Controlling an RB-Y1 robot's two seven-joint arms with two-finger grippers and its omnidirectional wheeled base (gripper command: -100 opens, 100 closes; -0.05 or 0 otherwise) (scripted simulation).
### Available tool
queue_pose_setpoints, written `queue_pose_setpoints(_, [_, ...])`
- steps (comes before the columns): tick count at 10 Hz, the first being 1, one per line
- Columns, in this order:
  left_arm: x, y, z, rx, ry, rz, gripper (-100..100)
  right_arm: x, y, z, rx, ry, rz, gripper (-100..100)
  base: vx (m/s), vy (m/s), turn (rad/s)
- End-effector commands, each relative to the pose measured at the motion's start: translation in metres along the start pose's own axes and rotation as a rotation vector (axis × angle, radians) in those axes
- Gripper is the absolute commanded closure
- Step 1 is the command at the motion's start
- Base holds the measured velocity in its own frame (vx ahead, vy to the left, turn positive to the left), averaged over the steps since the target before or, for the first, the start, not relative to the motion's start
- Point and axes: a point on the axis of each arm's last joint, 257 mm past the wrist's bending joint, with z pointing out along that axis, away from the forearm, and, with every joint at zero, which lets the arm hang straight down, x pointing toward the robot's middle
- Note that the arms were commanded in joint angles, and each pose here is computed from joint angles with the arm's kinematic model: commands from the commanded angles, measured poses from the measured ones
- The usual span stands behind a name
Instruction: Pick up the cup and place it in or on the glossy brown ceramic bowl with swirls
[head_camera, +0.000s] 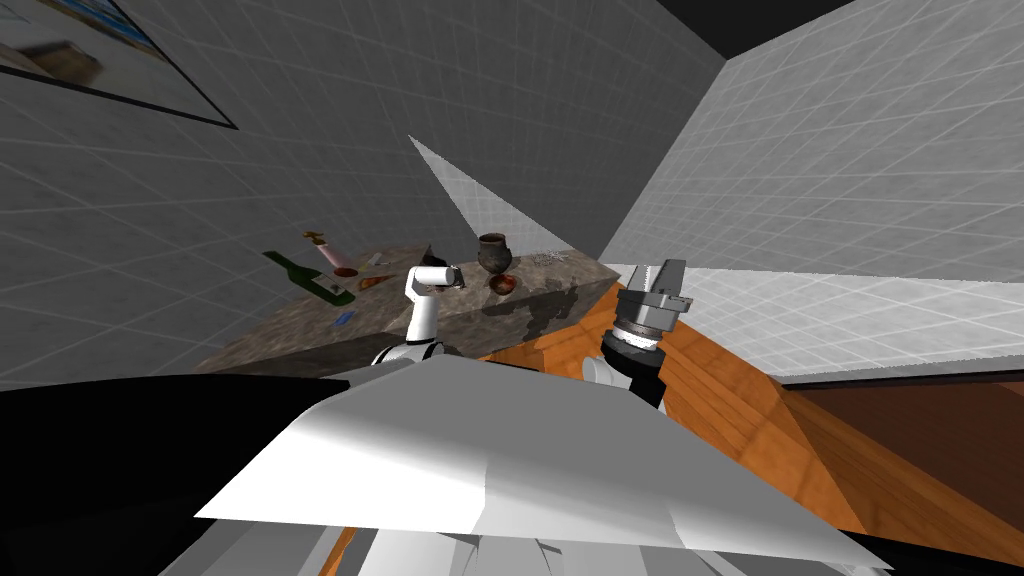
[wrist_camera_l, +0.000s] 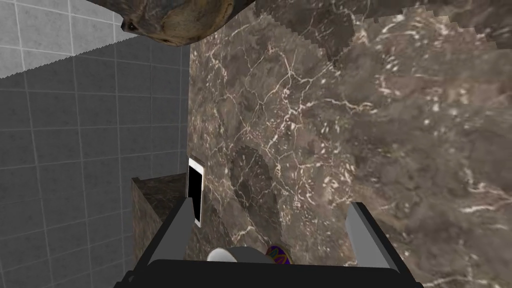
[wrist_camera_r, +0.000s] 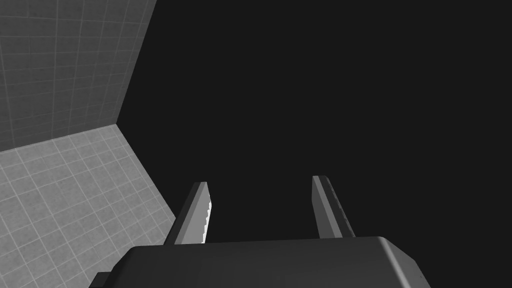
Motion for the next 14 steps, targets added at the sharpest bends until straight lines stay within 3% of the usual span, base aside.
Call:
queue_pose_setpoints(1, [0.007, 0.001, 0.000, -0.035, 0.016, 0.012, -100, 0.000, 0.000, 0.000, 0.000, 0.000, 0.000, 0, 0.015, 0.079, 0.077])
queue_pose_setpoints(8, [0.036, 0.014, 0.002, -0.197, 0.072, 0.111, -100, 0.000, 0.000, 0.000, 0.000, 0.000, 0.000, 0, 0.035, 0.116, 0.105])
queue_pose_setpoints(14, [0.038, 0.050, 0.004, -0.373, 0.082, 0.183, -100, 0.000, 0.000, 0.000, 0.000, 0.000, 0.000, 0, 0.039, 0.112, 0.089])
